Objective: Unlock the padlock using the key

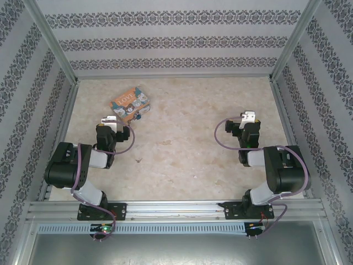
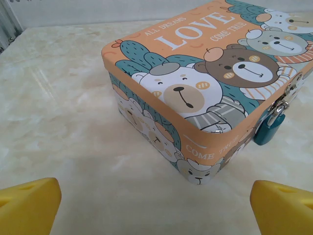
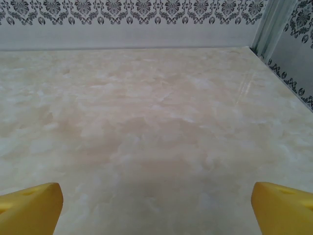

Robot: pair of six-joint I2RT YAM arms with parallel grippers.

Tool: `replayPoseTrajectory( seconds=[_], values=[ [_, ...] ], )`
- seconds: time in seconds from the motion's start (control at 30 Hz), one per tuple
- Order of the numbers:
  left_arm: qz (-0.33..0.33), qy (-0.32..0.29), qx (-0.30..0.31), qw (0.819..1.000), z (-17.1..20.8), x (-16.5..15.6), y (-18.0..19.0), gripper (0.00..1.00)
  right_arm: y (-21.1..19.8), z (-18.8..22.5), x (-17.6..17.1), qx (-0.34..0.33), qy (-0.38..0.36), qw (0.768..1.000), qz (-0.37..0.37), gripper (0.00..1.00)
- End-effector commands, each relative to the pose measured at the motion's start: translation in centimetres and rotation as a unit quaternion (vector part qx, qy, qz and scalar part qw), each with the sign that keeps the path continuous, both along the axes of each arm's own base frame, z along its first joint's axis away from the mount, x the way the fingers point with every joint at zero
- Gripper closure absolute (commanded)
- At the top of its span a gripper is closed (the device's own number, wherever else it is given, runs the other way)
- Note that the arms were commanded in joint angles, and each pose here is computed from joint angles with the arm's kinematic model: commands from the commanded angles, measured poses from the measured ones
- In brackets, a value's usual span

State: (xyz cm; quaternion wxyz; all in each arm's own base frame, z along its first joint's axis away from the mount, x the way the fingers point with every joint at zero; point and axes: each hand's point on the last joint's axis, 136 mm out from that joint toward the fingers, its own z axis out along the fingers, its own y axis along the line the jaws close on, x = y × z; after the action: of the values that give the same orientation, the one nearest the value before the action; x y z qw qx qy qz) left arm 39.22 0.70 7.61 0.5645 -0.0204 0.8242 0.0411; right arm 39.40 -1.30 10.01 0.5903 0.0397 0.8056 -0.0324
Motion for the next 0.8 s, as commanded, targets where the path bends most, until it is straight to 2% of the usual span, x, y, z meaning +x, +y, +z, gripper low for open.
replayPoseTrajectory(
  seconds=[0.0, 0.77],
  values=[
    [-0.008, -0.024, 0.005, 1.000, 1.29, 0.57, 0.06, 0.01, 0.07, 0.78, 0.20, 0.007, -0.014, 1.000, -0.006, 0.02],
    [0.008, -0.021, 0.004, 1.000, 1.29, 0.69, 0.60, 0.01, 0.11, 0.78, 0.20, 0.008, -0.014, 1.000, -0.005, 0.01]
  ],
)
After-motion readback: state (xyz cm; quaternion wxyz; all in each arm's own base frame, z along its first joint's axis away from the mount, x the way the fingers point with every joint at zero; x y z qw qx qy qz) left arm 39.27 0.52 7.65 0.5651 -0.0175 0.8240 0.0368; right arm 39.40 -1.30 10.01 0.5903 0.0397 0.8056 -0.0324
